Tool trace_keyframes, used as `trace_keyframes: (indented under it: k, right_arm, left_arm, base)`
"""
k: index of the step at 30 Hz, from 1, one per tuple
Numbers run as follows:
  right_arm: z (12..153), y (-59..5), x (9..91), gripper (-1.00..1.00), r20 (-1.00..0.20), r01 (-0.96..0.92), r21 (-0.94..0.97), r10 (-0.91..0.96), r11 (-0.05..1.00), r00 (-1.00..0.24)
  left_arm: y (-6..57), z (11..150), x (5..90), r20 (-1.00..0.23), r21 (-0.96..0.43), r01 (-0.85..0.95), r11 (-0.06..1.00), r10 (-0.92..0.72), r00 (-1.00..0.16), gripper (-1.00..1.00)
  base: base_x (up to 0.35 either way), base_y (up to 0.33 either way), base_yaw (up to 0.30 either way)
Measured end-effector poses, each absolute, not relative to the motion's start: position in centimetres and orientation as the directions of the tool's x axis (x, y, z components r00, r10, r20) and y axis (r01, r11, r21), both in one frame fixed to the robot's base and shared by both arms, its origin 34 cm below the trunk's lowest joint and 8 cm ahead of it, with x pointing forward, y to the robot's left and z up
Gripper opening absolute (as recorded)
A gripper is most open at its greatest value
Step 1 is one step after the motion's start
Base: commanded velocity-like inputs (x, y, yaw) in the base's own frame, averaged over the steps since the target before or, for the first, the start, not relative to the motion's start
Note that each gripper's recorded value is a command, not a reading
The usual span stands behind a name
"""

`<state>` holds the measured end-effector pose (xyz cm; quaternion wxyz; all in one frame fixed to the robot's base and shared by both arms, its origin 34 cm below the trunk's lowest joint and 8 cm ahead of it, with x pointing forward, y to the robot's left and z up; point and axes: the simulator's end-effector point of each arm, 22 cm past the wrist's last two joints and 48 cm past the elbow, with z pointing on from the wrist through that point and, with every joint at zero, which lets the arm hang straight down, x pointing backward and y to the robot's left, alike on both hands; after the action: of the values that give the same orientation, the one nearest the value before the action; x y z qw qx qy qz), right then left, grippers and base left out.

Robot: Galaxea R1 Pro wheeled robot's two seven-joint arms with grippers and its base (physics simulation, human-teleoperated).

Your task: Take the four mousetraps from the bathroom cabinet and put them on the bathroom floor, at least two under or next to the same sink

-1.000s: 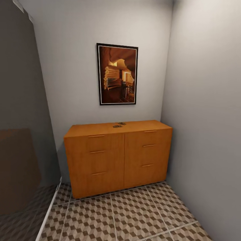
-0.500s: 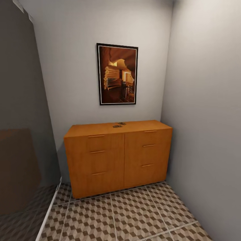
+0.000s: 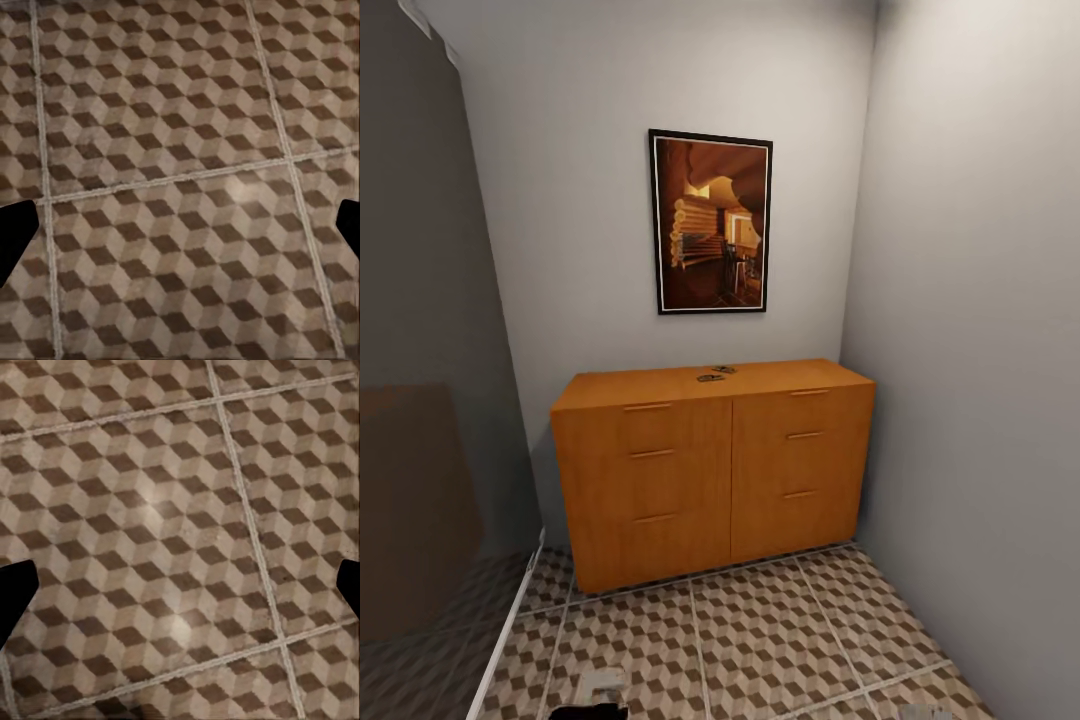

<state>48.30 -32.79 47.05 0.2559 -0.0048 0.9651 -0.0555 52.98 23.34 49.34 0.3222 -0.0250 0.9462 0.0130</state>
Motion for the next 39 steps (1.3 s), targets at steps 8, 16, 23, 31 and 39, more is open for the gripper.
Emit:
trace_keyframes:
  k: [8, 16, 23, 31, 39]
  right_arm:
    - [57.2, -33.4, 54.8, 1.0, -0.62, 0.049, -0.137, -0.047, 0.989, -0.783]
    - [60.2, -33.4, 56.3, 1.0, -0.668, 0.058, -0.14, -0.051, 0.989, -0.742]
    - [60.5, -33.5, 56.1, 1.0, -0.66, 0.061, -0.137, -0.045, 0.989, -0.75]
    - [69.2, -33.8, 57.3, 1.0, -0.703, 0.1, -0.138, -0.026, 0.985, -0.711]
    - [76.8, -33.9, 61.5, 1.0, -0.764, 0.128, -0.119, -0.008, 0.985, -0.645]
  left_arm:
    - [22.5, 63.0, 59.8, -0.737, -0.001, -0.024, 1.0, -0.017, -0.676, 1.0]
    - [22.3, 68.2, 60.9, -0.78, -0.009, -0.016, 1.0, -0.017, -0.625, 1.0]
    - [22.3, 69.0, 61.2, -0.793, -0.009, -0.016, 1.0, -0.017, -0.608, 1.0]
    - [21.0, 76.1, 62.7, -0.875, -0.029, 0.005, 1.0, -0.022, -0.483, 1.0]
    - [19.6, 77.7, 63.2, -0.849, -0.032, 0.03, 0.999, -0.012, -0.529, 1.0]
  base:
    - [0.0, 0.0, 0.0]
    - [0.0, 0.0, 0.0]
    - [0.0, 0.0, 0.0]
    - [0.0, 0.0, 0.0]
    - [0.0, 0.0, 0.0]
